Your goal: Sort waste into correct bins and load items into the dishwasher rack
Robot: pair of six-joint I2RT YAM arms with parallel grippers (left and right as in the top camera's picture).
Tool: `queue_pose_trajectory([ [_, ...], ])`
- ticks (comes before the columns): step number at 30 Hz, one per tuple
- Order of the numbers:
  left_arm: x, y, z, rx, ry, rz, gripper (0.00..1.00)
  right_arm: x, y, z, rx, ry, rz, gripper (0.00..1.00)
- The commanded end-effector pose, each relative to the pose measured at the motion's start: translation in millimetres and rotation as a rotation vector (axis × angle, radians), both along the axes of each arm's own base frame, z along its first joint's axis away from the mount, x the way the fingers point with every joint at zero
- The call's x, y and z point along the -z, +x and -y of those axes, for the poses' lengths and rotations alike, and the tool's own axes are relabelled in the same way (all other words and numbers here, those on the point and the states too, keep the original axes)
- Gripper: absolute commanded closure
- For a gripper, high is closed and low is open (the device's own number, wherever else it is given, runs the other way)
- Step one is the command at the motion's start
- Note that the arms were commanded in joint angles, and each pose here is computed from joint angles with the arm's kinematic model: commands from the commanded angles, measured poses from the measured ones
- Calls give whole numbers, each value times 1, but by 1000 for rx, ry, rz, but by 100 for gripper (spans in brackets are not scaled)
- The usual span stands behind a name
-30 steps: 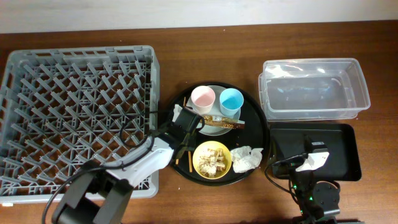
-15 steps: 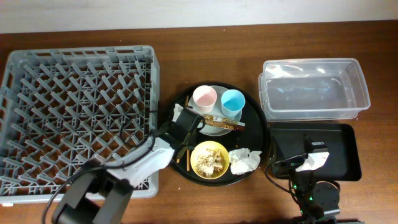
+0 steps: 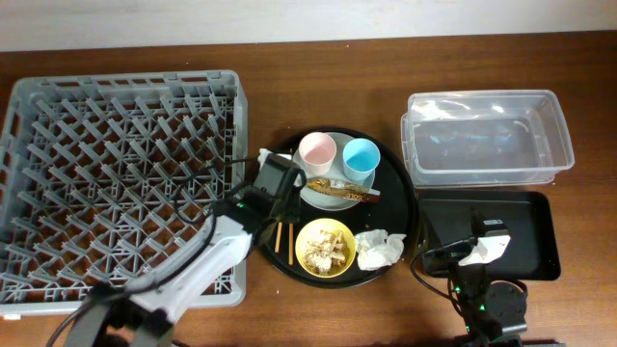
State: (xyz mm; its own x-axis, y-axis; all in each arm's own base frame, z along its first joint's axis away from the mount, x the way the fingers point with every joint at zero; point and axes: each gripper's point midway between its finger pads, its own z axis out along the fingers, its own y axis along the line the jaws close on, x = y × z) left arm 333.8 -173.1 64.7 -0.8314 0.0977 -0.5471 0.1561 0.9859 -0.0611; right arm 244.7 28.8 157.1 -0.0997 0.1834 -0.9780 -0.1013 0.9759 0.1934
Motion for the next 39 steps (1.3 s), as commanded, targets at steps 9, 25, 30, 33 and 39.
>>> queue_pose_trajectory([
  [9,68,-4,-1,4,70,-135,79,2,0,0,0,-4,-3,1],
  [25,-129,-2,-110,-249,178,226,100,2,0,0,0,-4,-4,1],
  [30,-85,9,-115,-153,41,43,99,2,0,0,0,-4,-3,1],
  [33,-49,17,-114,-128,67,-48,100,2,0,0,0,-4,-3,1],
  [39,-36,20,-115,-132,82,-74,73,2,0,0,0,-4,-3,1],
])
